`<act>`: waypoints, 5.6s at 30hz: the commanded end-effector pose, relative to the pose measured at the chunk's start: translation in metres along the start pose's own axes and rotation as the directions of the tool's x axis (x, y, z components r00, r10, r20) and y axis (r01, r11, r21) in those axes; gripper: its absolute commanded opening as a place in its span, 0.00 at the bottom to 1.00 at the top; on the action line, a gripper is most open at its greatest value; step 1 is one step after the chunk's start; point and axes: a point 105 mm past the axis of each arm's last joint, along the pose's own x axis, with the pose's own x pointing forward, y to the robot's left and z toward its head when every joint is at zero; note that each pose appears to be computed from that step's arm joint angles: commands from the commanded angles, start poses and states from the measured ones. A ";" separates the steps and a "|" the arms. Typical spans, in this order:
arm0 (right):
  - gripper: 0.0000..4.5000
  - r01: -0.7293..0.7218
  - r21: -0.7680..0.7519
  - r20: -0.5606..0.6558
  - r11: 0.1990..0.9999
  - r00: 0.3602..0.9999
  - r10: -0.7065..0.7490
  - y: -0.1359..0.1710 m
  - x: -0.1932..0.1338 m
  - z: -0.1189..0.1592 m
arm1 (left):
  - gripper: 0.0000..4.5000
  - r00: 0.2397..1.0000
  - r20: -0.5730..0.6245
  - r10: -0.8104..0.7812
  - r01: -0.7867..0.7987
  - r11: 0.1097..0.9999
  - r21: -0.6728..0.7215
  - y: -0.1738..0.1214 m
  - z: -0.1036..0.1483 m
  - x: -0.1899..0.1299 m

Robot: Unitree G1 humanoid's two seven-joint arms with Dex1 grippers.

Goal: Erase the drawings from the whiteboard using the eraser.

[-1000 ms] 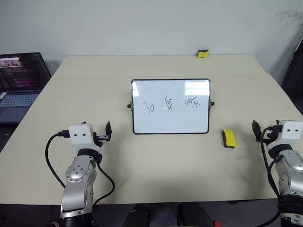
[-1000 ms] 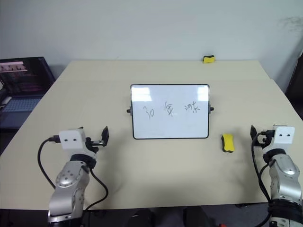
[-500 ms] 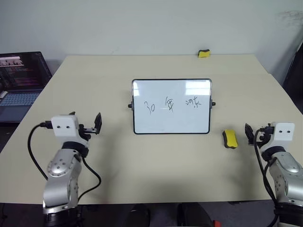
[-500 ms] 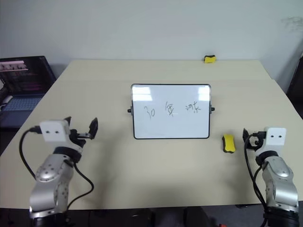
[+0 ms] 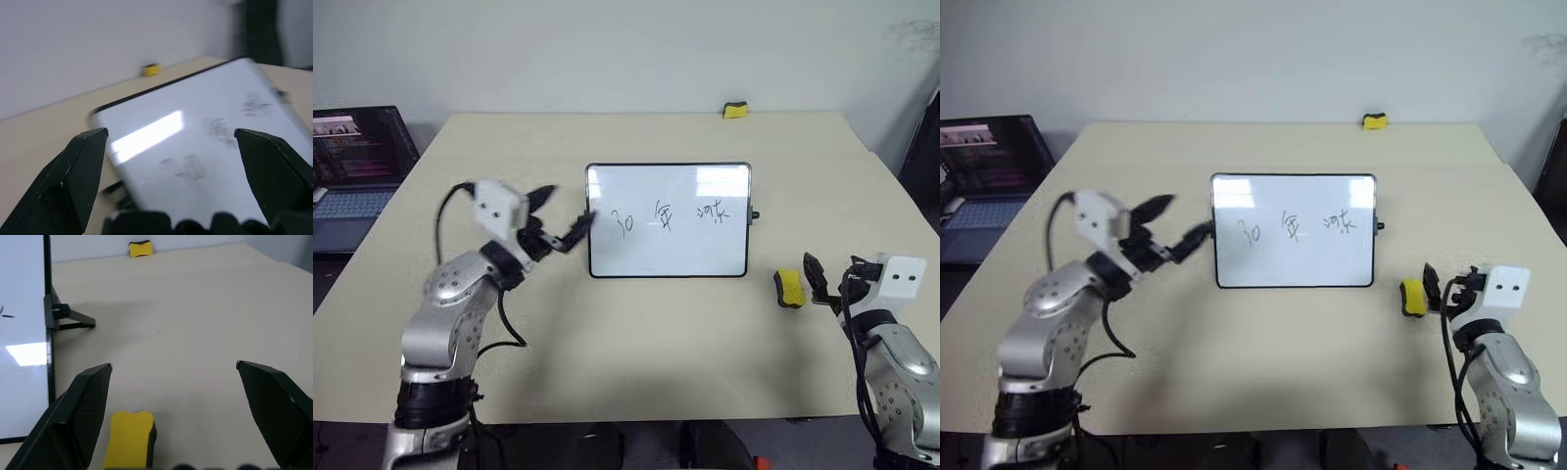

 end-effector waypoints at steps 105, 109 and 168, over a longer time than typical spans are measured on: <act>0.22 -0.478 -0.490 0.017 0.729 0.831 0.556 0.174 0.093 -0.058 | 1.00 0.967 -0.242 -0.073 0.076 0.997 0.006 0.000 -0.041 0.020; 0.22 -0.504 -0.517 0.019 0.692 0.802 0.598 0.179 0.087 -0.059 | 1.00 0.968 -0.248 -0.042 0.041 0.999 -0.007 0.007 -0.044 0.017; 0.22 -0.441 -0.295 -0.274 0.847 0.889 0.368 0.137 0.088 -0.077 | 1.00 0.975 -0.220 -0.035 0.018 0.997 -0.078 0.007 -0.046 0.015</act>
